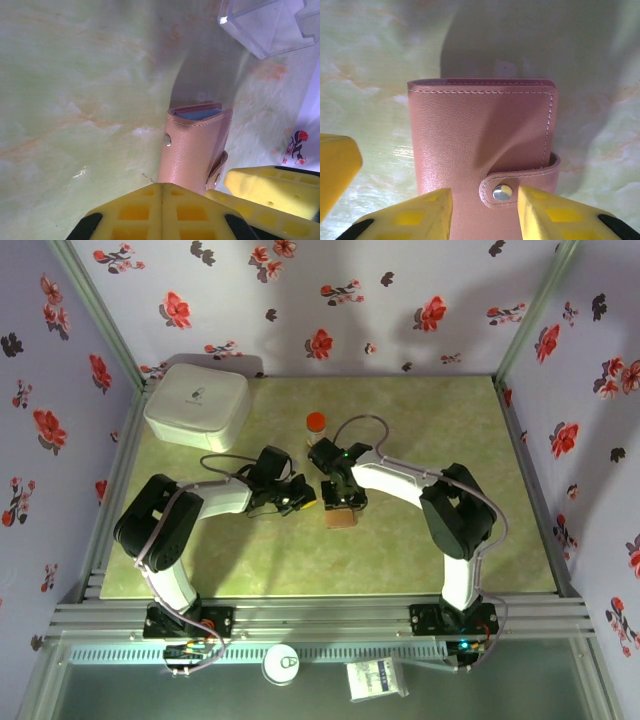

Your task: Take the credit cards out of the card holder

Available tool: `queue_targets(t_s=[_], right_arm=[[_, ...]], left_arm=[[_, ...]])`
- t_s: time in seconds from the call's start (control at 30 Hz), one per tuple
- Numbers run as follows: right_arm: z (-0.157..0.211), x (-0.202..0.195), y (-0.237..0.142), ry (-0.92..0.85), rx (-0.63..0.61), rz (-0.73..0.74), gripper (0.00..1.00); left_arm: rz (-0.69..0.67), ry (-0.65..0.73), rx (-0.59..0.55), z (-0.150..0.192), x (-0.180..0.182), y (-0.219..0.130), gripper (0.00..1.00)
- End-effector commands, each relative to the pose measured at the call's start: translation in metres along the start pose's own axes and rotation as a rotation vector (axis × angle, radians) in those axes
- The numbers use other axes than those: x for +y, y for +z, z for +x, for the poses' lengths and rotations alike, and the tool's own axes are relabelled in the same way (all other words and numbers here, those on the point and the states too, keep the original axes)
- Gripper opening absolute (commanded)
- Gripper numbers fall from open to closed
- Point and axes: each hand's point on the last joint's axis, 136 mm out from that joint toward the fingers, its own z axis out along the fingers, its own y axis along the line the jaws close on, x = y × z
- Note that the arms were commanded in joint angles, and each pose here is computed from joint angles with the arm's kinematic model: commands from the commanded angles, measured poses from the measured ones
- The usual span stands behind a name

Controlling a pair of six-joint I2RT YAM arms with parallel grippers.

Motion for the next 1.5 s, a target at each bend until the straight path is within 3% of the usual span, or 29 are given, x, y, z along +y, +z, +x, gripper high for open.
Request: queue_targets(t_s=[0.0, 0.63, 1.1, 1.3, 1.47], right_arm=[[0.005, -0.004, 0.008, 0.007, 0.033, 0.018, 0.38], [0.013, -0.016, 0.027, 0.073, 0.049, -0.021, 0.22], [0.010, -0.020, 0.020, 0.151, 0.004, -0.133, 0.00], [0.005, -0.017, 0.014, 0.189, -0.018, -0.201, 0.00], [0.005, -0.024, 0.010, 0.187, -0.028, -0.171, 0.00]], left_arm=[[0.035, 0.021, -0.010, -0.002, -0.007, -0.005, 0.00], [0.070, 0.032, 0.017, 0.000, -0.021, 0.000, 0.00], [0.103, 0.060, 0.086, 0.017, -0.048, 0.018, 0.00], [0.093, 0.019, 0.138, 0.031, -0.037, 0.037, 0.00], [0.004, -0.007, 0.181, 0.038, -0.012, 0.046, 0.00]])
